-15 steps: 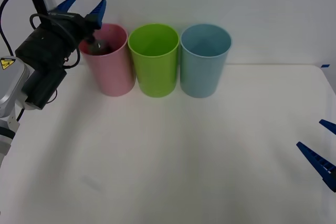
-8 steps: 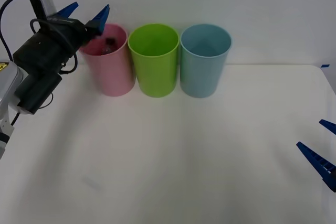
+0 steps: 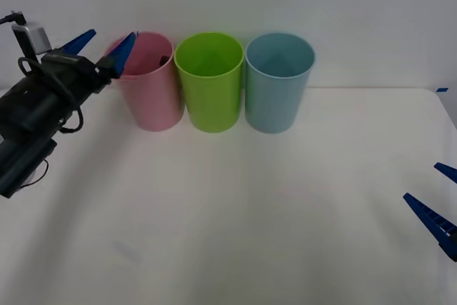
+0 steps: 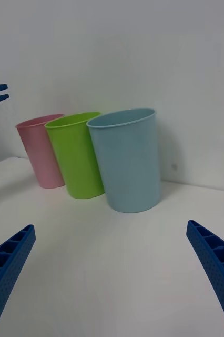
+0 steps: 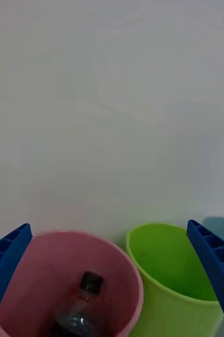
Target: Grasp the object on the table and drop it into the matching bin: aluminum can to the light blue bin, PET bottle to the pink bin.
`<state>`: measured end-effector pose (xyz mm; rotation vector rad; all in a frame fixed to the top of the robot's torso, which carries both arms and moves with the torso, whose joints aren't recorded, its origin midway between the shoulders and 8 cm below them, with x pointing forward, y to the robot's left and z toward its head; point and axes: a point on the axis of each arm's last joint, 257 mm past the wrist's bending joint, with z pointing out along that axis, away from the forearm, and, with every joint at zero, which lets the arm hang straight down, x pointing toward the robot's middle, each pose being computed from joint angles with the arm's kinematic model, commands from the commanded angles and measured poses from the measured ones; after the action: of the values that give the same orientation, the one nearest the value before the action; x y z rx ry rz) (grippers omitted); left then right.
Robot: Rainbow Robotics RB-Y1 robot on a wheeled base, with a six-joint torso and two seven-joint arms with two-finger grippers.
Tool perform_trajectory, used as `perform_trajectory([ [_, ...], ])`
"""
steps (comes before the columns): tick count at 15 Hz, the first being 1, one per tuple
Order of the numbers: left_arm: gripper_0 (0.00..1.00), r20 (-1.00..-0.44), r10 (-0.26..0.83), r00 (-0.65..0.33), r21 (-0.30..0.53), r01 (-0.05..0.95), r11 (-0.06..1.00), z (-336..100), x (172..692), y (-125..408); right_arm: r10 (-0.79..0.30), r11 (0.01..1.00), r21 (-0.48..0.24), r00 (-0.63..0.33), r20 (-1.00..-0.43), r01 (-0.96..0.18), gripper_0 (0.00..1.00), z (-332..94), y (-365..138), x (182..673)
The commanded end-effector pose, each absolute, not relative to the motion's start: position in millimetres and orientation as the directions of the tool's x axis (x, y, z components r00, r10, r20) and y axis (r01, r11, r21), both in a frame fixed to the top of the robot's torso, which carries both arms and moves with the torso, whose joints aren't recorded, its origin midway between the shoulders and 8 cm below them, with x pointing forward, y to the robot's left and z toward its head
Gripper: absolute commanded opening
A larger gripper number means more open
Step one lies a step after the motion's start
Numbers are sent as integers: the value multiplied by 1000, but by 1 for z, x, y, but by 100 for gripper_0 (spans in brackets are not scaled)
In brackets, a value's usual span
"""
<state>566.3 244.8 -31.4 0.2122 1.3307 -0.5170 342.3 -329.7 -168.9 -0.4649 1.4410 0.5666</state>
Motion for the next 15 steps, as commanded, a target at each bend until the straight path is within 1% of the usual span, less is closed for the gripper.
perform_trajectory([
  [1, 100, -964, -229, 136, -138, 479, 867, -44, 536, 258, 82, 785, 39, 41, -996, -618, 100, -169, -330, 342],
  [7, 100, -986, -144, 82, -82, 514, 854, -84, 466, 289, 82, 785, 39, 41, -996, -618, 100, -169, -330, 342],
  [9, 100, -994, -77, 72, -27, 532, 846, -101, 446, 295, 82, 785, 39, 41, -996, -618, 100, -169, -330, 342],
  [11, 100, -997, -41, 58, -3, 542, 840, -111, 434, 301, 82, 785, 39, 41, -996, -618, 100, -169, -330, 342],
  [12, 100, -998, 0, 57, 31, 548, 836, -115, 427, 306, 82, 785, 39, 41, -996, -618, 100, -169, -330, 342],
  [15, 100, -998, 53, 32, 62, 574, 816, -127, 403, 318, 82, 785, 39, 41, -996, -618, 100, -169, -330, 342],
])
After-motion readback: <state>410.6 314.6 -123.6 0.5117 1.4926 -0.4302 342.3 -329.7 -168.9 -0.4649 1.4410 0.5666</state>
